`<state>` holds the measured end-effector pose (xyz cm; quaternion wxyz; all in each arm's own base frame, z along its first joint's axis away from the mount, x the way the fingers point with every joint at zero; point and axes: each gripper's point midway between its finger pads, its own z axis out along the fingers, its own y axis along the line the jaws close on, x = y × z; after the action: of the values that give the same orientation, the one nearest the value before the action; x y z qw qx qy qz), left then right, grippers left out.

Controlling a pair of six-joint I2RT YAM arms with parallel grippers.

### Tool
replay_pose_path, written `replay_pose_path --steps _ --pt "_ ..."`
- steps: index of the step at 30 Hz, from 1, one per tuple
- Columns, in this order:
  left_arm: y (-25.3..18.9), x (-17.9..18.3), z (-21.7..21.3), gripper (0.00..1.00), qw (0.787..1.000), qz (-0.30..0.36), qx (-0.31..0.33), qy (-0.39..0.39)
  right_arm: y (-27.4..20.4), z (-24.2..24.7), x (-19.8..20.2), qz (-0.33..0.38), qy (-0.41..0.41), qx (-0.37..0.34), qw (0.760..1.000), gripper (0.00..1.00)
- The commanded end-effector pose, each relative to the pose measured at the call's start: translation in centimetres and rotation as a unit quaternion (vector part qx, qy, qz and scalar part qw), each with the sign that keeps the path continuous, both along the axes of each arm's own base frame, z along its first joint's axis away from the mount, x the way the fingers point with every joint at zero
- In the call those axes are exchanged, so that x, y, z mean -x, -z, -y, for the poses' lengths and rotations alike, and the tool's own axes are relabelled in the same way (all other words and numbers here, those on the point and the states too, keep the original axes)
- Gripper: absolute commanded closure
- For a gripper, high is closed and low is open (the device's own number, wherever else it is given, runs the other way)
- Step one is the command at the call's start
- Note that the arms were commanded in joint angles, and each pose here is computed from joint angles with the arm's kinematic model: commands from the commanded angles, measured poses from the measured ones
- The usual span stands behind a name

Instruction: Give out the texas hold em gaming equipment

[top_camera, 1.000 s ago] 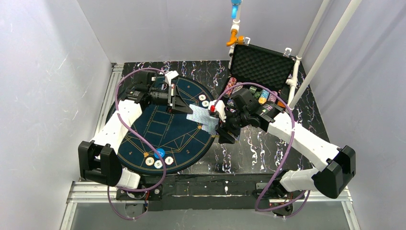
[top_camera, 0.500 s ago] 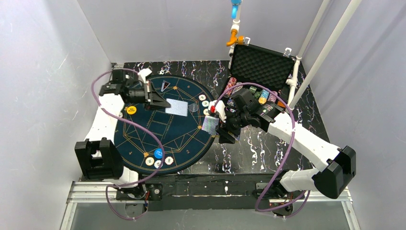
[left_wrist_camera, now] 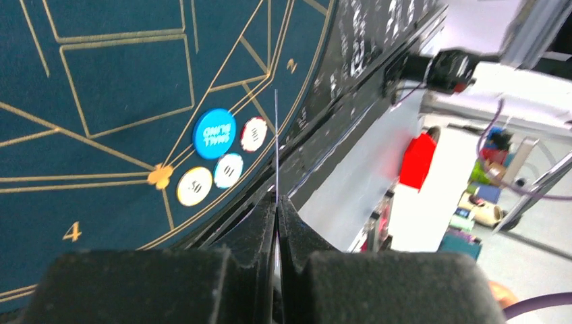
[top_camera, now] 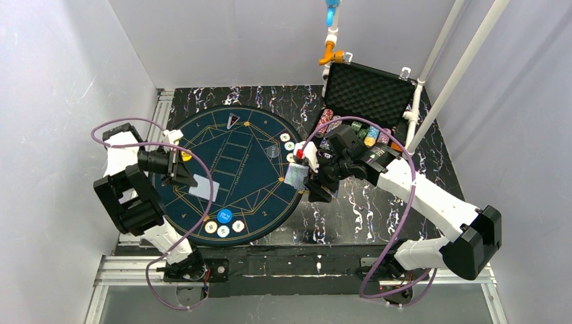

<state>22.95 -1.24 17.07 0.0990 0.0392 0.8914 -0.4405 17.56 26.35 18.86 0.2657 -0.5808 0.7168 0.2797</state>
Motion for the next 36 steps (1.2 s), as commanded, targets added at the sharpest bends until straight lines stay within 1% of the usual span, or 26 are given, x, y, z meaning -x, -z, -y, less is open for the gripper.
replay_pose_path --steps 1,4,8,13,18,25,29,33,36 --pt "-0.1 4.4 -0.4 1.00 0.998 -0.027 -0.002 0.055 -2.0 -0.5 -0.1 0.026 -0.011 -0.032 0.999 0.99" --pt "0.9 4.2 -0.6 1.00 0.998 -0.019 -0.008 0.052 -1.9 -0.5 -0.1 0.023 -0.011 -0.031 0.999 0.99" --pt "2.4 4.0 -1.3 1.00 0.998 -0.025 -0.014 0.056 -2.0 -0.6 -0.2 0.024 -0.010 -0.028 0.999 0.99" --pt "4.8 4.5 -2.6 1.00 0.996 -0.026 -0.038 0.075 -2.0 -0.5 -0.2 0.023 -0.011 -0.024 0.999 0.99" --pt "6.3 3.3 -4.2 1.00 0.997 -0.018 -0.052 0.056 -1.9 -0.5 -0.2 0.017 -0.012 -0.019 1.000 0.99" --pt "9.3 3.6 -5.5 1.00 0.993 -0.020 -0.078 0.083 -1.8 -0.5 -0.3 0.013 -0.010 -0.013 1.000 0.99" --pt "10.7 3.3 -6.0 1.00 0.992 -0.015 -0.090 0.086 -1.9 -0.5 -0.3 0.011 -0.010 -0.011 1.000 0.99" --pt "11.6 2.7 -6.3 1.00 0.992 -0.019 -0.090 0.082 -1.9 -0.5 -0.4 0.009 -0.009 -0.007 1.000 0.99" --pt "12.3 3.3 -6.5 1.00 0.991 -0.021 -0.095 0.094 -1.9 -0.5 -0.4 0.010 -0.009 -0.004 1.000 0.99"
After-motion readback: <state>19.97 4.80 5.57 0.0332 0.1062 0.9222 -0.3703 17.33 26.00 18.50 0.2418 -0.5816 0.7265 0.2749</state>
